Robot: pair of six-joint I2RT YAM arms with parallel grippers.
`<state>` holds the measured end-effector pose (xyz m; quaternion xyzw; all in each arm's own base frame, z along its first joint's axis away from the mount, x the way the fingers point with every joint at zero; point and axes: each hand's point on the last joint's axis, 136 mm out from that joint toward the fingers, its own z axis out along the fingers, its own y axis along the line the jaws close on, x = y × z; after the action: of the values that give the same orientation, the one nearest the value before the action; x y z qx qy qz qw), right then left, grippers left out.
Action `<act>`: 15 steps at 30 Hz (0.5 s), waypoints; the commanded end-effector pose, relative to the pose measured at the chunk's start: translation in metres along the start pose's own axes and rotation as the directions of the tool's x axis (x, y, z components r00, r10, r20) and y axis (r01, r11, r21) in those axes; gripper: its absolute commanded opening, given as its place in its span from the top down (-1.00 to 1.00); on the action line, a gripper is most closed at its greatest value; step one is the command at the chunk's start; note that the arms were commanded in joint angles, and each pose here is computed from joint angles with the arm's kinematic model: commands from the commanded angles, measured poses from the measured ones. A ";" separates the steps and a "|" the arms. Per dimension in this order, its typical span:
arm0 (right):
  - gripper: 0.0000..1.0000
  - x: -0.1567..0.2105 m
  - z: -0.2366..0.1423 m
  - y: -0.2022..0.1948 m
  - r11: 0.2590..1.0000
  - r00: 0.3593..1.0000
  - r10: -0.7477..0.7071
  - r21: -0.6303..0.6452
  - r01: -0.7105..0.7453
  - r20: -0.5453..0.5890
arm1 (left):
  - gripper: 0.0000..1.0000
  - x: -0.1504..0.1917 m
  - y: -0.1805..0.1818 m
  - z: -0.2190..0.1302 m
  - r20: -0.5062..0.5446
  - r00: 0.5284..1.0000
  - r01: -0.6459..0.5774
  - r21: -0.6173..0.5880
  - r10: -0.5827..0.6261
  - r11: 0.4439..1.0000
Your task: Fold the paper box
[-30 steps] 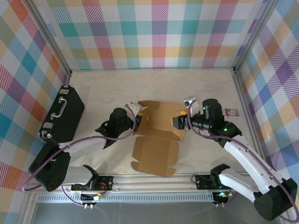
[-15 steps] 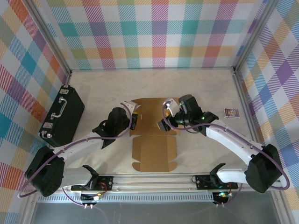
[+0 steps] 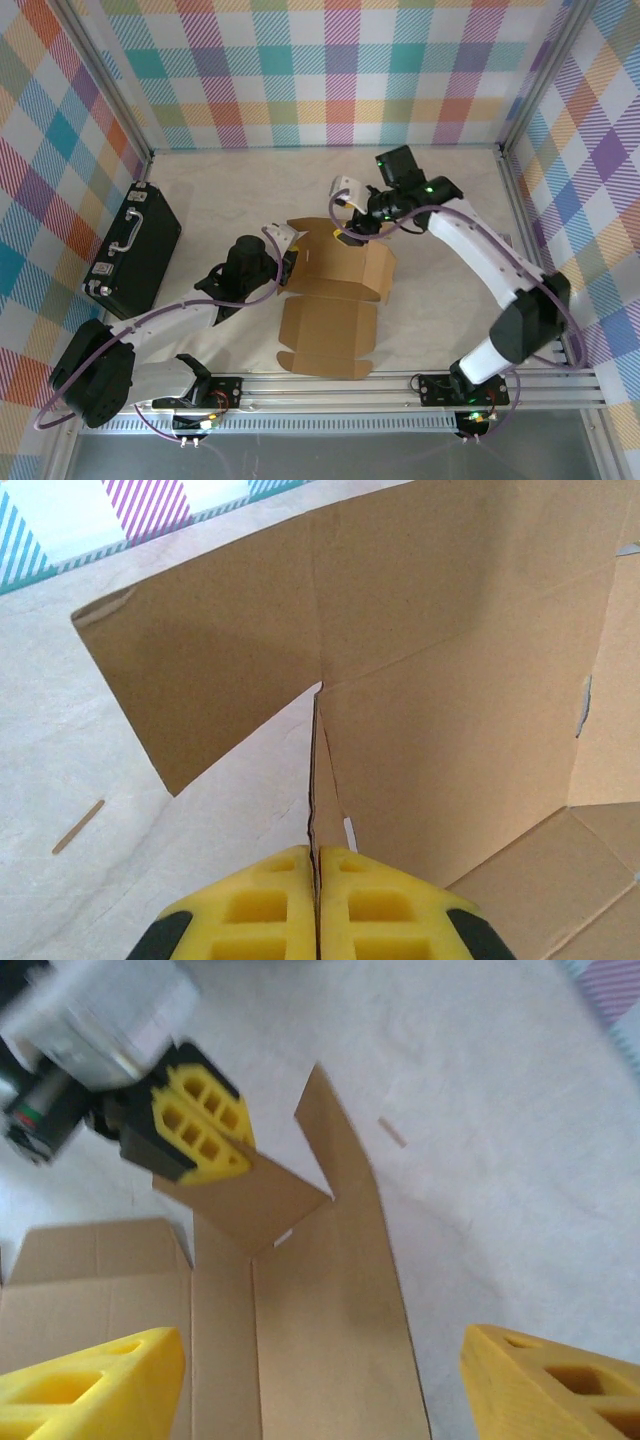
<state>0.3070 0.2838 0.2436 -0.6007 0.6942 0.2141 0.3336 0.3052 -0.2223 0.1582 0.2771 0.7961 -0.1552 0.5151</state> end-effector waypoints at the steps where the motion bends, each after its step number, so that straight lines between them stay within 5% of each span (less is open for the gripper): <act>1: -0.36 0.018 0.015 0.004 0.996 0.994 -0.053 -0.081 0.046 -0.091 | 1.00 -0.002 -0.006 -0.003 0.025 0.998 -0.051 0.028 0.051 0.998; 6: -0.22 0.015 0.032 -0.003 0.989 0.994 -0.050 -0.140 0.036 -0.101 | 1.00 -0.003 -0.006 -0.004 0.040 0.997 -0.063 0.030 0.061 0.998; 15: 0.49 0.025 0.045 0.000 0.979 0.984 -0.098 -0.192 0.069 -0.146 | 1.00 -0.001 -0.003 -0.001 0.038 0.996 -0.081 0.013 0.080 0.997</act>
<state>0.3258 0.2963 0.1952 -0.6526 0.6858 0.2068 0.2471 0.3043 -0.2244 0.1602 0.2953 0.7825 -0.1522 0.5266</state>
